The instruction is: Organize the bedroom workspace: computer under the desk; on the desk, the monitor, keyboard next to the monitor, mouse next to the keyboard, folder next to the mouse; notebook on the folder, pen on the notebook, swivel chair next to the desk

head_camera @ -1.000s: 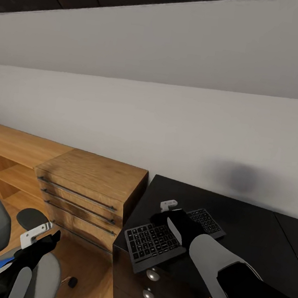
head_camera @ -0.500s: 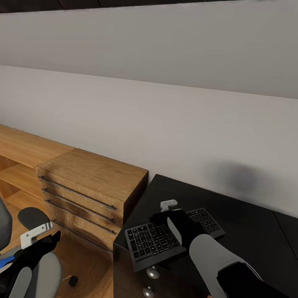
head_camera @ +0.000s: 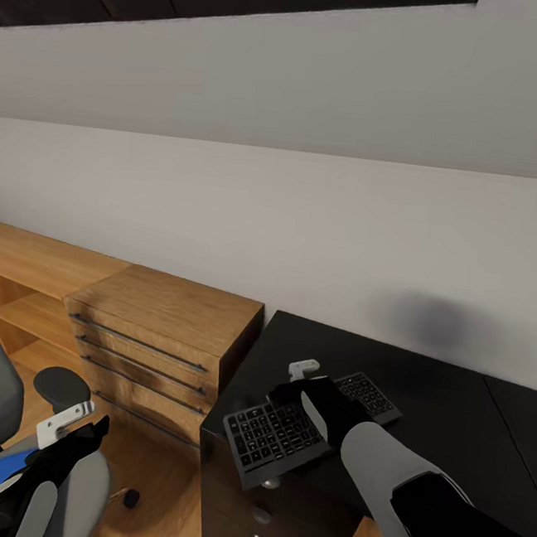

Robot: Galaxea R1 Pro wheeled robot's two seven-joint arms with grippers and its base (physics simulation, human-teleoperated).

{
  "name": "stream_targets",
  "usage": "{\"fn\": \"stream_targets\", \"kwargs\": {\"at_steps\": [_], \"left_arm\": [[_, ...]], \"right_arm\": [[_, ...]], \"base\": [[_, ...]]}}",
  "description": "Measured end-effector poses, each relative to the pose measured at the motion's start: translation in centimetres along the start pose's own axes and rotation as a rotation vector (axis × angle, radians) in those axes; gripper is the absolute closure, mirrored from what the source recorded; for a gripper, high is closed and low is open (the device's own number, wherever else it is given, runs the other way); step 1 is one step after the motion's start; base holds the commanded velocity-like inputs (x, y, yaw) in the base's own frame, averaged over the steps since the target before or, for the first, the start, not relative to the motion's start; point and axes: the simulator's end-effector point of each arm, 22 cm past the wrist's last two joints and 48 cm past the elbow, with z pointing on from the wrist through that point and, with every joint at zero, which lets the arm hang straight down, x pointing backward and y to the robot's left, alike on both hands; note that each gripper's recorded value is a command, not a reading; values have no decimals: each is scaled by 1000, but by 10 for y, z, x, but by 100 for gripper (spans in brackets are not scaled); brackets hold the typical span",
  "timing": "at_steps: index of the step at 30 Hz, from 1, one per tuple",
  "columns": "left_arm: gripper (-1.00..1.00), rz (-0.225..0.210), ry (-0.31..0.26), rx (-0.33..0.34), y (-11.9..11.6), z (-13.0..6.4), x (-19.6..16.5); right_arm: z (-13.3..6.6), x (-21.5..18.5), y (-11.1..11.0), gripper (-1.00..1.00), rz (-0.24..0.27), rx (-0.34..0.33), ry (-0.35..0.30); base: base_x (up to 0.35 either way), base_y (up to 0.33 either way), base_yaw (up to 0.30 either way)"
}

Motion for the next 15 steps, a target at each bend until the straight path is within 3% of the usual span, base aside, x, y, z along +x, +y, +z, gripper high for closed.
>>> {"fn": "stream_targets", "kwargs": {"at_steps": [15], "left_arm": [[-100,0,0,-2,1,0,0]], "right_arm": [[0,-2,1,-100,-2,-1,-7]], "base": [[0,0,0]]}}
